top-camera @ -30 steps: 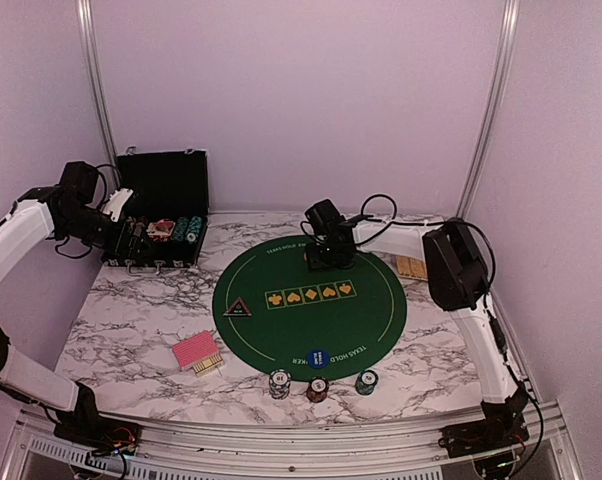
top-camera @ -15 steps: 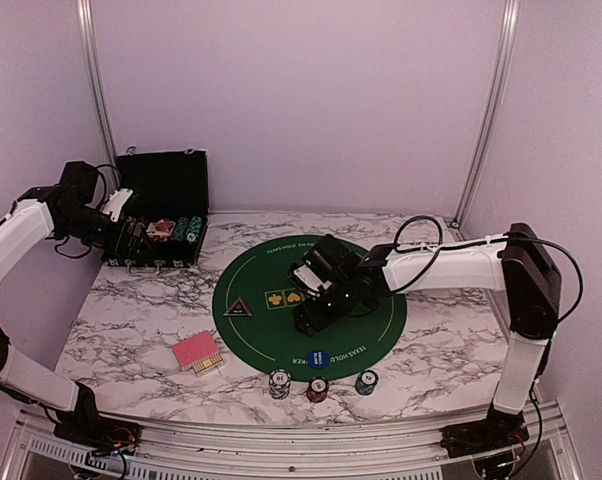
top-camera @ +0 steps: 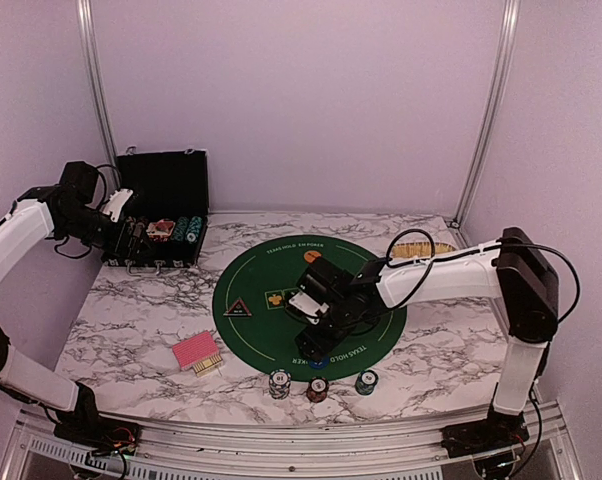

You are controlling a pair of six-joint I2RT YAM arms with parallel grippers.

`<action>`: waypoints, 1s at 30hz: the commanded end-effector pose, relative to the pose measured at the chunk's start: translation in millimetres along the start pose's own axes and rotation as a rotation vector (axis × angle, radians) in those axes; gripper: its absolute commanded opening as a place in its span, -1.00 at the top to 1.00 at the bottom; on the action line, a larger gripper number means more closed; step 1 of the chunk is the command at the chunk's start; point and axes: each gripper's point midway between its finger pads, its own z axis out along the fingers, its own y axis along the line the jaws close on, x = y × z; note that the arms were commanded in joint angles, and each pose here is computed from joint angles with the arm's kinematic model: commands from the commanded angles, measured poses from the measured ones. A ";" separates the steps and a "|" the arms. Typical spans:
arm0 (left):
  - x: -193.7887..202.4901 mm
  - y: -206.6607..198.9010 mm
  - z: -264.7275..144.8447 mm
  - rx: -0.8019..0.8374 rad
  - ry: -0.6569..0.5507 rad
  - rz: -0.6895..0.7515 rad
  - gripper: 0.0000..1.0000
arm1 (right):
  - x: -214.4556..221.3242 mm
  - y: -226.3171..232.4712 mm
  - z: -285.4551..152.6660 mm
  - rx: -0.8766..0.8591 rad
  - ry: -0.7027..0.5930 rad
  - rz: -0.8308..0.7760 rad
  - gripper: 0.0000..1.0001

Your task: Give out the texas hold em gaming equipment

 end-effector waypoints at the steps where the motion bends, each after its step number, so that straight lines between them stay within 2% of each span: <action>1: -1.4 -5.3 -9.8 0.014 -0.008 0.015 -0.98 | 1.3 3.5 6.6 0.036 0.025 -0.035 -0.53; 7: -3.2 -5.9 -11.8 0.016 -0.011 0.015 -0.98 | 4.7 3.1 7.4 0.038 0.032 -0.035 -0.42; 19: -7.9 -6.2 -14.6 0.016 -0.016 0.017 -0.98 | 45.5 -16.1 2.0 0.107 0.087 -0.016 -0.11; 30: -10.2 -5.6 -16.2 0.013 -0.017 0.019 -0.98 | 58.0 -57.7 -26.0 0.165 0.043 0.134 0.06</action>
